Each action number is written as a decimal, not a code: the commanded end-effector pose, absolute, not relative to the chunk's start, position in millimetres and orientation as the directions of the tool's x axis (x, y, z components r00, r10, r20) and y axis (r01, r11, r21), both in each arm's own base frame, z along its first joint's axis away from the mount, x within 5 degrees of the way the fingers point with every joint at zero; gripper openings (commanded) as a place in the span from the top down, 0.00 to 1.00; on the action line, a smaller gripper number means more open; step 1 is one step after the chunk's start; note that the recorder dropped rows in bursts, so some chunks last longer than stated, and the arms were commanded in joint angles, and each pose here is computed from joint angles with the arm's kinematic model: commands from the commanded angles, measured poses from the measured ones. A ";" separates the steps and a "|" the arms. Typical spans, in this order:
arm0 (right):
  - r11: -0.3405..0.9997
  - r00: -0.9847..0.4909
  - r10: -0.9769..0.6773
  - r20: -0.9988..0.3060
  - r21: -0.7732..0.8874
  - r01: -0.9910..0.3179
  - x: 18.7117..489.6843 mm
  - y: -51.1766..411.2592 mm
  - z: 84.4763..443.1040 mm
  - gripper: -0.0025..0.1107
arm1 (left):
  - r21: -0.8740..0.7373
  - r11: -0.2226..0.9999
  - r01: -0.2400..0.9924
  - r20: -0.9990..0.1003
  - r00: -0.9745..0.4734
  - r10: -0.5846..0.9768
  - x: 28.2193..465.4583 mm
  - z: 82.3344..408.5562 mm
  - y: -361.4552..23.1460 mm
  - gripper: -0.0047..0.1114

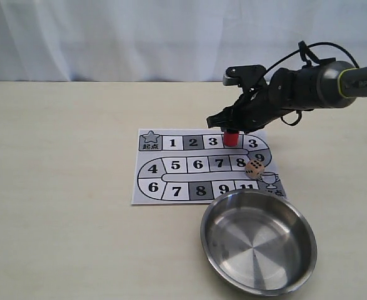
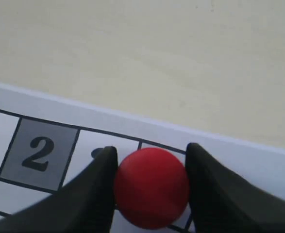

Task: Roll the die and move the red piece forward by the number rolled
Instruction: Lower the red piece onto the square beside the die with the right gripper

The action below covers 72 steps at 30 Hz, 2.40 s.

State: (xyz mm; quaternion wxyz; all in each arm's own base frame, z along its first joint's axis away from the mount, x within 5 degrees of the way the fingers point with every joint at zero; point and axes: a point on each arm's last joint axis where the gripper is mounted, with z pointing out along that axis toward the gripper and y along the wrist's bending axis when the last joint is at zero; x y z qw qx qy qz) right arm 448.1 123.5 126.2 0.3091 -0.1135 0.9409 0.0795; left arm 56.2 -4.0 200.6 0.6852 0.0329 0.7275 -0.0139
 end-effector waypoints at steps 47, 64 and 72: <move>0.981 -0.768 -0.108 -0.631 0.060 -0.187 412.8 74.7 172.5 0.94 | 0.018 0.998 0.068 -0.998 -0.054 0.022 56.2 200.2 -4.0 0.96; 0.991 -0.771 -0.045 -0.636 0.072 -0.117 392.2 68.0 136.3 0.94 | 0.018 0.998 0.068 -0.998 -0.054 0.022 56.2 200.2 -4.0 0.96; 0.991 -0.783 -0.033 -0.621 0.082 -0.107 390.9 68.1 134.3 0.94 | 0.018 0.998 0.068 -0.998 -0.054 0.022 56.2 200.2 -4.0 0.96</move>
